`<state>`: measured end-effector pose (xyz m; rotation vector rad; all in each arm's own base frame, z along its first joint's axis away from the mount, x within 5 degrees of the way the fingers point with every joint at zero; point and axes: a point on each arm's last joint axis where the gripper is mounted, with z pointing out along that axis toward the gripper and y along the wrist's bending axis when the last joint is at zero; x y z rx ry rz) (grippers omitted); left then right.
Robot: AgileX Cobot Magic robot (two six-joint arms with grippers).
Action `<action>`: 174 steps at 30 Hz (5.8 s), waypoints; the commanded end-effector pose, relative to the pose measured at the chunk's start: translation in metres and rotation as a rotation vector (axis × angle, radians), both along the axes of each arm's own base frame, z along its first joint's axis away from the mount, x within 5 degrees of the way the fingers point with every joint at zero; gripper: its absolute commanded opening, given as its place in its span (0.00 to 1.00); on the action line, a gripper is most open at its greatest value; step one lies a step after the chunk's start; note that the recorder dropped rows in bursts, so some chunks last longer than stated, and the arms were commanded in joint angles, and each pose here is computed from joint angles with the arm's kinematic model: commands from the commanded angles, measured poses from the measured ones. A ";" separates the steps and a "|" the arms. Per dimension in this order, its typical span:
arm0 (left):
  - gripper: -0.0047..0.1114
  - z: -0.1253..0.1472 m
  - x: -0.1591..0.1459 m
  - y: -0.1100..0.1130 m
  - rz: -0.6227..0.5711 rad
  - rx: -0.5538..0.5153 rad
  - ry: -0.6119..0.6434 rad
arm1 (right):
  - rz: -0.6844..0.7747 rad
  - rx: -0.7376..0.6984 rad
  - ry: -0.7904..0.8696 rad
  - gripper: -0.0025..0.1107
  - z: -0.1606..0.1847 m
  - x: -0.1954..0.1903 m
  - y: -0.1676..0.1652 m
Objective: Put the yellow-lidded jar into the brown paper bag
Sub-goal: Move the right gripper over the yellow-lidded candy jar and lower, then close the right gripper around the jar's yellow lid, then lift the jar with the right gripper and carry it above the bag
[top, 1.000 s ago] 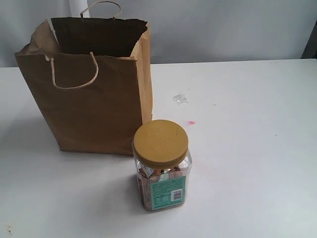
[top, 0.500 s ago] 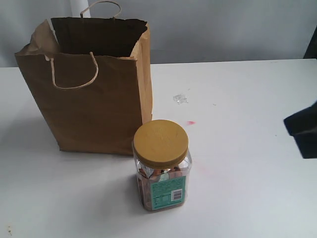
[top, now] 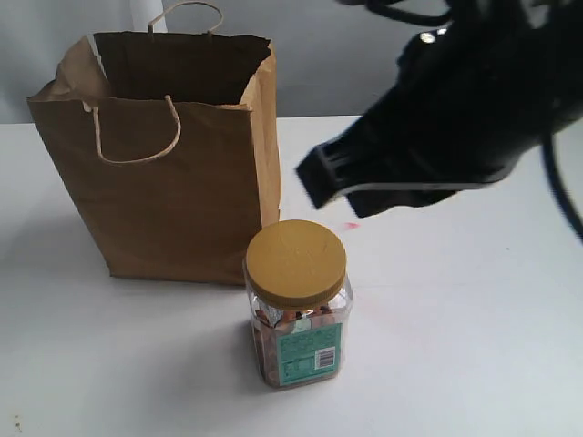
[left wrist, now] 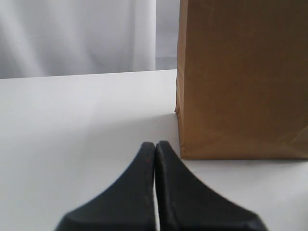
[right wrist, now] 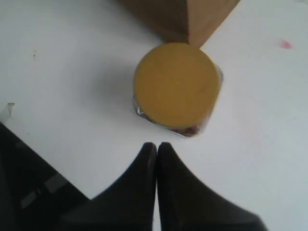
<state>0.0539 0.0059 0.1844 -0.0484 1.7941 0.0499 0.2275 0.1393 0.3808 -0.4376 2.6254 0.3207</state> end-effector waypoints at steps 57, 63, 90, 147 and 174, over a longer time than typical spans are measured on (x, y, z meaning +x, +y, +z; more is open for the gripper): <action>0.05 0.001 0.000 -0.001 -0.006 -0.007 -0.009 | -0.069 -0.166 -0.040 0.95 -0.055 0.079 0.042; 0.05 0.001 0.000 -0.001 -0.006 -0.007 -0.009 | -0.113 -0.200 0.015 0.95 -0.083 0.094 0.050; 0.05 0.001 0.000 -0.001 -0.006 -0.007 -0.009 | -0.141 -0.252 0.179 0.95 -0.111 0.093 0.053; 0.05 0.001 0.000 -0.001 -0.006 -0.007 -0.009 | -0.158 -0.174 -0.085 0.02 0.004 0.030 0.003; 0.05 0.001 0.000 -0.001 -0.006 -0.007 -0.009 | -0.167 0.111 -0.825 0.02 0.137 0.053 0.008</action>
